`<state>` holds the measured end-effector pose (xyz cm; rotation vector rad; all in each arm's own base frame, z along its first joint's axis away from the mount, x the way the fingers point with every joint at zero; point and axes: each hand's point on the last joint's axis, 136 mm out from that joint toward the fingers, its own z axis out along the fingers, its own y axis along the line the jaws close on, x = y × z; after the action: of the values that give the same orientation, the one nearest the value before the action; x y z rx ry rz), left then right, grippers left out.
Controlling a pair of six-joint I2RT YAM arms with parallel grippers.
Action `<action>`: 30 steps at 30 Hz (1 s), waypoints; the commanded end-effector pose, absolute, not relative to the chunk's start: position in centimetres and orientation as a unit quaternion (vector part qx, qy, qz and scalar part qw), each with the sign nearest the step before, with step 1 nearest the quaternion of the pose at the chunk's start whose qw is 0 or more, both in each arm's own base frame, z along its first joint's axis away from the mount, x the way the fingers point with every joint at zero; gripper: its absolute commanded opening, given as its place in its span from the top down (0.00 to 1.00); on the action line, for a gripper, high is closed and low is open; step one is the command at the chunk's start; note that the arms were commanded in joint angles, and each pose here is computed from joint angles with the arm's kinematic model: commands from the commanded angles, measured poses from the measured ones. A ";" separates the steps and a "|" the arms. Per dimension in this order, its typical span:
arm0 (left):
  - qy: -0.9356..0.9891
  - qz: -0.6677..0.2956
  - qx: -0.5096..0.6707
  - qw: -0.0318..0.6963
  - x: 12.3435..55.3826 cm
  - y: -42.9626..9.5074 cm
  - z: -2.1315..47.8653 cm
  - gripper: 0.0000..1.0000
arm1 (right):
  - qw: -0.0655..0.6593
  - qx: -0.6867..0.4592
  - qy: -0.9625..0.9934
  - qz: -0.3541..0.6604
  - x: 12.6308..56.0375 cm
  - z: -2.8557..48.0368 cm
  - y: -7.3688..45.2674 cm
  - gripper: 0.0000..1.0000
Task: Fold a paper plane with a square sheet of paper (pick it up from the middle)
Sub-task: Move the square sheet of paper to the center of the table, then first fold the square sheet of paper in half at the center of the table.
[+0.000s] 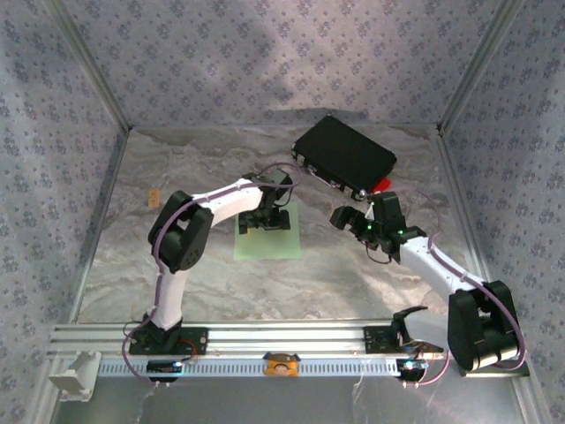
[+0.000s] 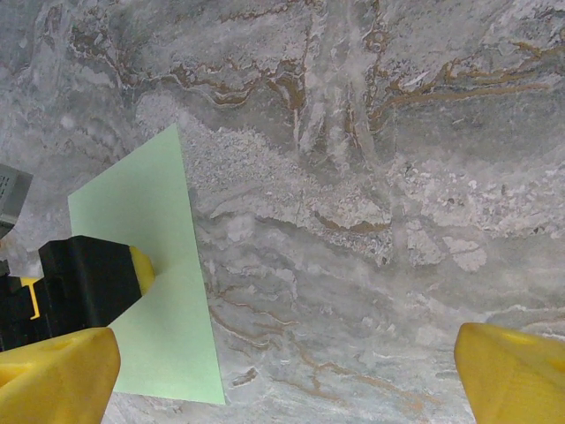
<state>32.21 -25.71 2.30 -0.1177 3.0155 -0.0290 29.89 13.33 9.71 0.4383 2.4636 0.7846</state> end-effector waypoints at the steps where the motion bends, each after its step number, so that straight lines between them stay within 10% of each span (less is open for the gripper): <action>1: 0.997 0.008 -0.043 0.057 32.1 -25.5 2.6 0.00 | 0.251 0.163 0.909 0.290 29.9 9.9 13.5 0.01; 30: 1.000 0.015 -0.013 0.020 32.2 -25.4 -0.3 0.00 | 0.247 0.168 0.910 0.286 29.7 9.6 12.9 0.01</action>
<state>33.58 -26.42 2.10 -0.0759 3.0231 -0.0186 29.79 13.05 9.51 0.4512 2.4720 0.7770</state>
